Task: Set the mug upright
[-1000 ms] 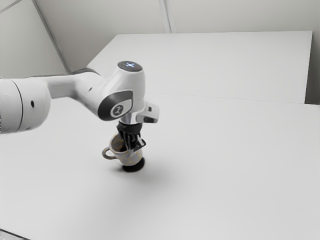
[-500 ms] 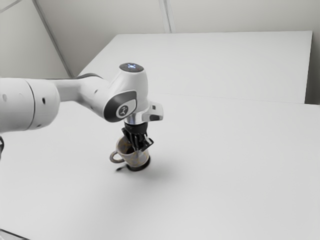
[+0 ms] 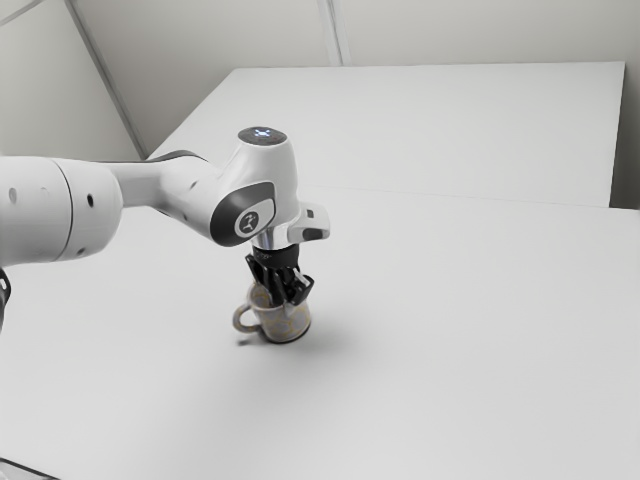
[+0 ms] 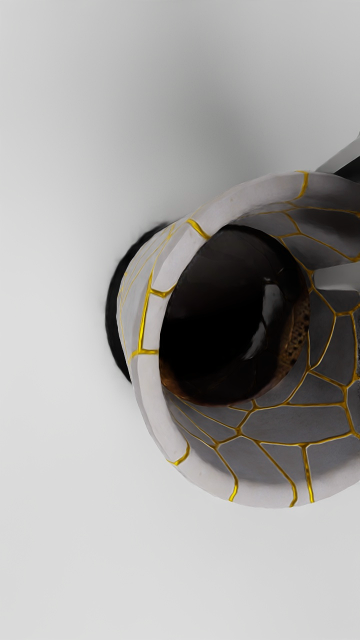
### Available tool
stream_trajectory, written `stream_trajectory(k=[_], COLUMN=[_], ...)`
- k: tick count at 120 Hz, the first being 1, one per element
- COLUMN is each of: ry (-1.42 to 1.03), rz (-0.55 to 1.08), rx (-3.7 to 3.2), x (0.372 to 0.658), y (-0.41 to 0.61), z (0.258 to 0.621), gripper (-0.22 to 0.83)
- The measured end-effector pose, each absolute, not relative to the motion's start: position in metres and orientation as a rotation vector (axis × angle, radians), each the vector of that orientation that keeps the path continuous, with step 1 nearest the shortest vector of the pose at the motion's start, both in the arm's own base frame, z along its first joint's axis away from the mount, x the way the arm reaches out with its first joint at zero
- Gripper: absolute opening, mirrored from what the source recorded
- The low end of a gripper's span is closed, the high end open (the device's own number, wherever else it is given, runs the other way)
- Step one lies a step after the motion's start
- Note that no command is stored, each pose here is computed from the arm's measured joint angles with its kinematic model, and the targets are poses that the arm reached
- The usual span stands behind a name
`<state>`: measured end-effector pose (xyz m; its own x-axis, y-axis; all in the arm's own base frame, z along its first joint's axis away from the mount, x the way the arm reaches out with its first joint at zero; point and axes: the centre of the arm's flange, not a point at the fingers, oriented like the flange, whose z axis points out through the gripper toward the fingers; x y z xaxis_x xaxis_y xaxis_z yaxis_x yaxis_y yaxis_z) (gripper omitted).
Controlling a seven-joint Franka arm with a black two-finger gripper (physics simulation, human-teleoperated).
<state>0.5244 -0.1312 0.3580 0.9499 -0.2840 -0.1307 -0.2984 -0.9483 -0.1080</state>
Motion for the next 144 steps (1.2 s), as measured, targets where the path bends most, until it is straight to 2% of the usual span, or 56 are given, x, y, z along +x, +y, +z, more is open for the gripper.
stream_trajectory(k=[17,36,52,68,83,98,112,126,144], ry=[0.439,0.43,0.426,0.423,0.384,0.364,0.364,0.349,0.378], rz=[0.149,0.063,-0.039,-0.122,-0.126,-0.204,-0.178,-0.12,-0.098], rx=[-2.986,-3.004,-3.011,-3.005,-3.015,-3.026,-3.024,-3.053,-3.068], x=[0.524,0.523,0.541,0.573,0.585,0.599,0.613,0.627,0.625], y=[-0.13,-0.128,-0.13,-0.128,-0.099,-0.076,-0.065,-0.049,-0.042], z=[0.369,0.402,0.436,0.477,0.495,0.546,0.57,0.579,0.594], gripper=[0.25,0.38,0.43,0.5,0.54,0.56,0.58,0.58,0.59])
